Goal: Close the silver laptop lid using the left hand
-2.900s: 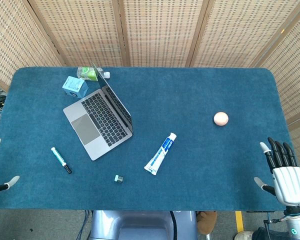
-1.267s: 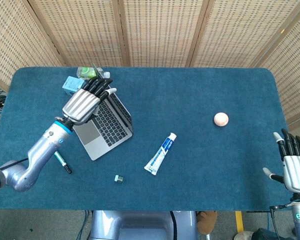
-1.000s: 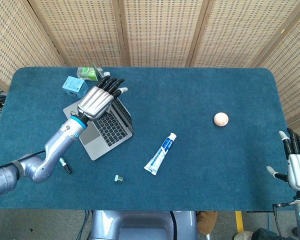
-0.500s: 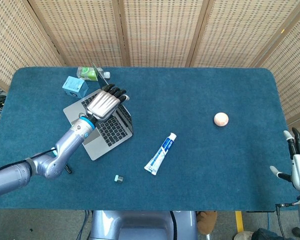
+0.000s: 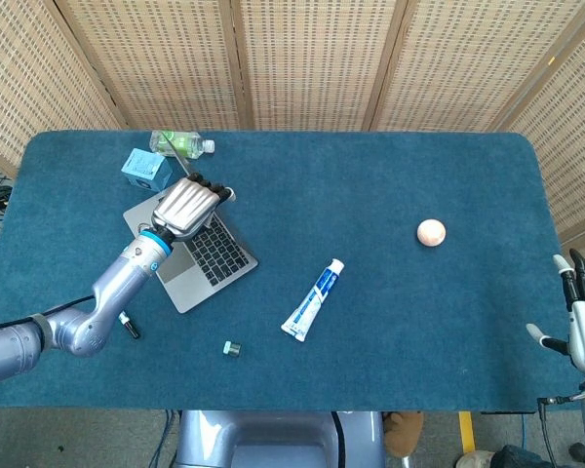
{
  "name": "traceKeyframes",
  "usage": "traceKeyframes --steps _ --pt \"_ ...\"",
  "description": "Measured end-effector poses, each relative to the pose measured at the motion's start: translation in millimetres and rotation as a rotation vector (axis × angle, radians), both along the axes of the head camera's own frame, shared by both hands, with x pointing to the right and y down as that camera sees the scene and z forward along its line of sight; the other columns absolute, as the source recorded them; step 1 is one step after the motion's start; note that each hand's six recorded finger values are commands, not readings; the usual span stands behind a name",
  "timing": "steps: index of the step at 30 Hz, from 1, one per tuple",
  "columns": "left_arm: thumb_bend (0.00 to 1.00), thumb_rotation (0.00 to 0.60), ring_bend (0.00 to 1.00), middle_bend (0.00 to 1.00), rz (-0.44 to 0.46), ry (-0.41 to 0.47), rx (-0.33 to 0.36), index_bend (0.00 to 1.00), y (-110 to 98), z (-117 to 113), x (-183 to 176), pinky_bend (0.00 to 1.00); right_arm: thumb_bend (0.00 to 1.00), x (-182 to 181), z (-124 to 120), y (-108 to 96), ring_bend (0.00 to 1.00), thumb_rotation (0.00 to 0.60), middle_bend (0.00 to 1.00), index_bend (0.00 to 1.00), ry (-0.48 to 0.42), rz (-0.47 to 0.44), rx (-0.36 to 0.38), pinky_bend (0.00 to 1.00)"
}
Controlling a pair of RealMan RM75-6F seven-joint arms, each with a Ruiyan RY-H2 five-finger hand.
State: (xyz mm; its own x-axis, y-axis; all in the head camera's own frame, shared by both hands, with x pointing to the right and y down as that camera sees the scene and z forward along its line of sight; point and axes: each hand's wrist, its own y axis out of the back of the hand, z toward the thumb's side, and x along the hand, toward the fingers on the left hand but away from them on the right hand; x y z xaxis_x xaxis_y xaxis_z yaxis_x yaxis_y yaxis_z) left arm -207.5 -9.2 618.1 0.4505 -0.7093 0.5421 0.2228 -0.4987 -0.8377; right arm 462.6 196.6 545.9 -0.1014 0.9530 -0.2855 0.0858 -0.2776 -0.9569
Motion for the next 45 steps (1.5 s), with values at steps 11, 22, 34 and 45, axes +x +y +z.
traceKeyframes --steps 11,22,34,45 --pt "1.0 0.6 0.38 0.37 -0.042 -0.062 -0.047 0.28 7 -4 -33 0.26 0.0 0 -1 0 0.0 0.6 0.0 0.0 -0.006 0.002 0.0 0.0" --pt "1.0 0.6 0.38 0.37 -0.078 -0.087 -0.079 0.28 19 6 -63 0.26 0.0 -4 -3 3 0.0 0.6 0.0 0.0 -0.011 -0.008 0.001 0.0" --pt "1.0 0.6 0.38 0.37 -0.081 -0.075 -0.078 0.28 29 20 -79 0.26 0.0 -6 -5 5 0.0 0.6 0.0 0.0 -0.016 -0.016 0.003 0.0" --pt "1.0 0.6 0.38 0.37 -0.067 -0.056 -0.095 0.28 39 40 -79 0.26 0.0 -4 -5 5 0.0 0.6 0.0 0.0 -0.018 -0.008 0.001 0.0"
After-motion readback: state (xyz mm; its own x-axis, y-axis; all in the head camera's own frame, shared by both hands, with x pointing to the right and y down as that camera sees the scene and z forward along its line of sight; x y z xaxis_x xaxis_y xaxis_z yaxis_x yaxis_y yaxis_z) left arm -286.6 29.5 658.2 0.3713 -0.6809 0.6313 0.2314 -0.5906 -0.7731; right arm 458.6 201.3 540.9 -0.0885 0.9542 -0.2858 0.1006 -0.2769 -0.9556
